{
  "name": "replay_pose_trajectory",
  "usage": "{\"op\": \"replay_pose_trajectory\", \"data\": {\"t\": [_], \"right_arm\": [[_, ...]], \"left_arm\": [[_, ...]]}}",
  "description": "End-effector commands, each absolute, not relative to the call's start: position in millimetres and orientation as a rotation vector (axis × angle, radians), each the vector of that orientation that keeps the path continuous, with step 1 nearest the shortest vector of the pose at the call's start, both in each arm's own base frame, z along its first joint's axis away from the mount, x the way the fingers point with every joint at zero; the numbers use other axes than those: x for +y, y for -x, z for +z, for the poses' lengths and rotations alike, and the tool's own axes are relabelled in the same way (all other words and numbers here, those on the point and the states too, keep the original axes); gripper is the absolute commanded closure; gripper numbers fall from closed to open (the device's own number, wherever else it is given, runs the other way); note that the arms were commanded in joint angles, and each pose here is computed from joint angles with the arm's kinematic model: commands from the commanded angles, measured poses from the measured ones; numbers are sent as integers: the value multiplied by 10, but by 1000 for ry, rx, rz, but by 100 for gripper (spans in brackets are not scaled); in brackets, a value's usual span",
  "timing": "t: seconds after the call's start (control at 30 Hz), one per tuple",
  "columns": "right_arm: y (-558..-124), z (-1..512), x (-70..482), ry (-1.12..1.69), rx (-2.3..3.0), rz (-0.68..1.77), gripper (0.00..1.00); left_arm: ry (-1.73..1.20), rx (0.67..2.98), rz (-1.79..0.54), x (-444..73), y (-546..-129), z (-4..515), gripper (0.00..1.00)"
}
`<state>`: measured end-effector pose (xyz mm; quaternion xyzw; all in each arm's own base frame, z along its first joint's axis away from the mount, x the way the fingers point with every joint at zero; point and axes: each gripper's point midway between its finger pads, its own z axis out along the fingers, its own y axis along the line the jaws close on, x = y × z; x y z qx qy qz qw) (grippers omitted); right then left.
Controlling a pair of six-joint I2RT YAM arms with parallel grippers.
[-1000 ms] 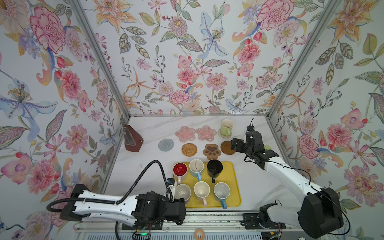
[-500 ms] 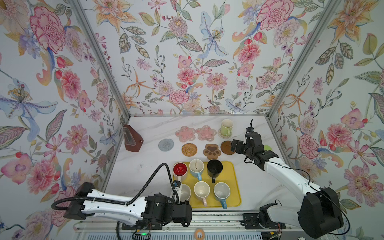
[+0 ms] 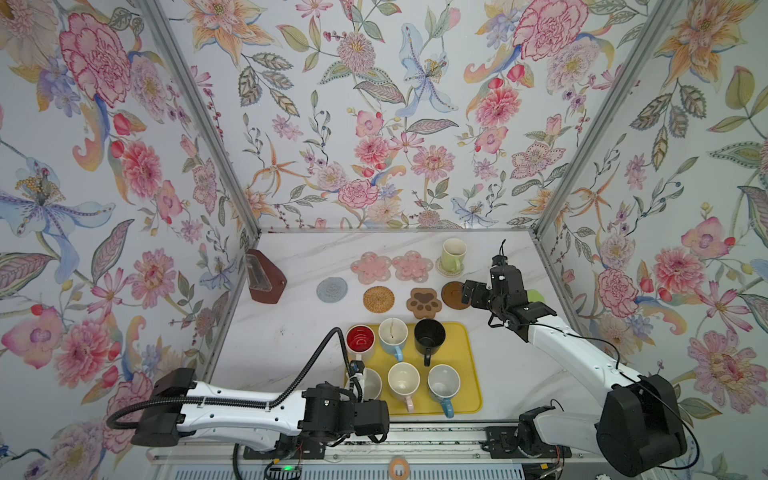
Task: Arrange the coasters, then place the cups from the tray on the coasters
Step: 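Lower the left gripper onto the lavender mug and grasp it, then lift the lavender mug off the tray with the left gripper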
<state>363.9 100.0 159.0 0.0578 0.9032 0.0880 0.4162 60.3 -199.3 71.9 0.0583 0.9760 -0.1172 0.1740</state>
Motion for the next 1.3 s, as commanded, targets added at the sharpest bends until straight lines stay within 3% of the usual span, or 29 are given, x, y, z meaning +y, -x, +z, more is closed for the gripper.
{"op": "replay_pose_trajectory", "data": {"t": [0.0, 0.3, 0.5, 1.27], "right_arm": [[-3631, 1558, 1016, -140, 2268, 224, 1], [-3629, 1490, 1023, -142, 2279, 226, 1], [-3637, 1475, 1030, -141, 2284, 230, 1], [-3642, 1438, 1051, -137, 2293, 236, 1]], "left_arm": [[-196, 2788, -308, -1964, -599, 626, 44], [-198, 2828, -240, -1931, -560, 525, 51], [-191, 2830, -252, -1934, -552, 527, 64], [-207, 2765, -239, -1838, -652, 709, 98]]}}
